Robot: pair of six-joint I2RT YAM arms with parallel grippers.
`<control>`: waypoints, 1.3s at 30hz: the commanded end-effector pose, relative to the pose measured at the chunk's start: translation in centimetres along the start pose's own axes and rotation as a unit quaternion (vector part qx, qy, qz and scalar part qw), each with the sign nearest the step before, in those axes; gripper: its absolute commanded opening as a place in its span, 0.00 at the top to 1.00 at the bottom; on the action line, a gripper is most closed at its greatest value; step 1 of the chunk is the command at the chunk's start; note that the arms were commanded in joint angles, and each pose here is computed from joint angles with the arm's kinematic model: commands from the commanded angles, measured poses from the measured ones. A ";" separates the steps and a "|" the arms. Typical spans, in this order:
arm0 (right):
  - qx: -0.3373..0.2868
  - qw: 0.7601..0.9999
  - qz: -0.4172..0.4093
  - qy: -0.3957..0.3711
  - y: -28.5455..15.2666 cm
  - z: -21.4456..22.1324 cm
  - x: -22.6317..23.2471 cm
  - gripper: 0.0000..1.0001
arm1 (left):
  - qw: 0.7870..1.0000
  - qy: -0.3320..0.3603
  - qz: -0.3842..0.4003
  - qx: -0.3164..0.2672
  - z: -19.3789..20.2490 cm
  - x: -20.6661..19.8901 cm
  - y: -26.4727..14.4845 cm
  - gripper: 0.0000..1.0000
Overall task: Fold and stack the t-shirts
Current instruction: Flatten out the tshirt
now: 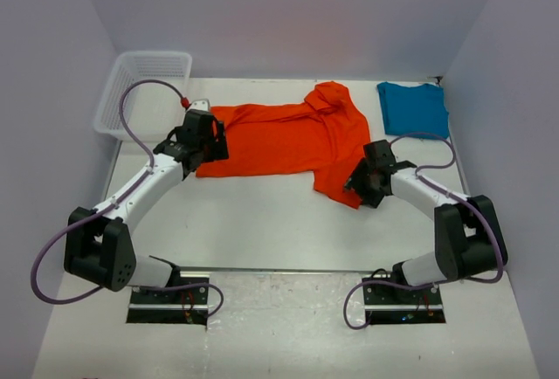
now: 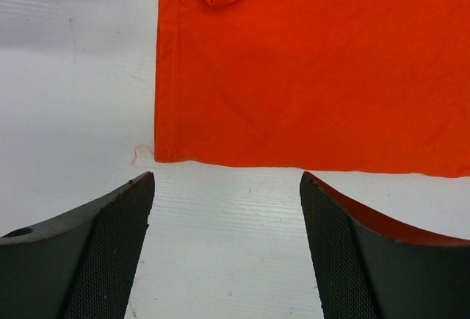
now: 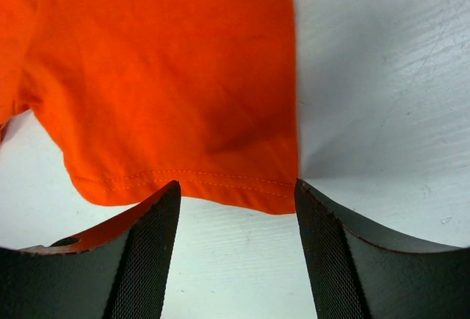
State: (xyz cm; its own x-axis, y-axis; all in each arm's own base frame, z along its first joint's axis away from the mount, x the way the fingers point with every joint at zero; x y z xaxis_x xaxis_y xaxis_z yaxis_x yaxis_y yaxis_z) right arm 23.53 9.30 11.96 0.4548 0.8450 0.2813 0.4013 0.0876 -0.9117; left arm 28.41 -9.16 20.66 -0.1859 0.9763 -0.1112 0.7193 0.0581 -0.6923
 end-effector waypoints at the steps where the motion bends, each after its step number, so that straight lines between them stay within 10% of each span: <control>1: -0.004 0.999 0.034 0.038 0.6 0.0 -0.1 0.36 | 1.000 -0.001 0.020 -0.018 -1.1 -0.1 -1.3 0.19; 18: 0.041 0.991 0.102 0.073 0.8 0.5 0.4 0.43 | 0.998 0.005 0.044 -0.047 -2.3 0.1 -3.5 0.17; 23: 0.048 0.990 0.111 0.067 1.0 0.0 1.4 0.75 | 0.999 0.003 0.039 -0.037 -1.8 0.7 -3.0 0.17; 39: 0.027 0.994 0.097 0.052 0.7 0.2 1.4 1.00 | 0.998 0.006 -0.053 0.038 1.2 2.4 1.8 0.16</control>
State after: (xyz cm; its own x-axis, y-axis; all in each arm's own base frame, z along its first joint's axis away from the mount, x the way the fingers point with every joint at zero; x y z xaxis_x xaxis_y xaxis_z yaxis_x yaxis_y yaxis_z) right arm 24.06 10.70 10.95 0.6079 0.7854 0.1165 0.2167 -0.0229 -0.9760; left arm 28.25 -7.77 19.50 -0.2050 0.9757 -0.0769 0.6791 0.0851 -0.7291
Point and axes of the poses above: each gripper's point midway between its finger pads, its own y axis out along the fingers, its own x axis along the line the jaws close on, z = x × y, the point moved 10 cm from there along -y, back along the fingers, and after that the axes turned 4 degrees about -y, right-handed, at the moved point
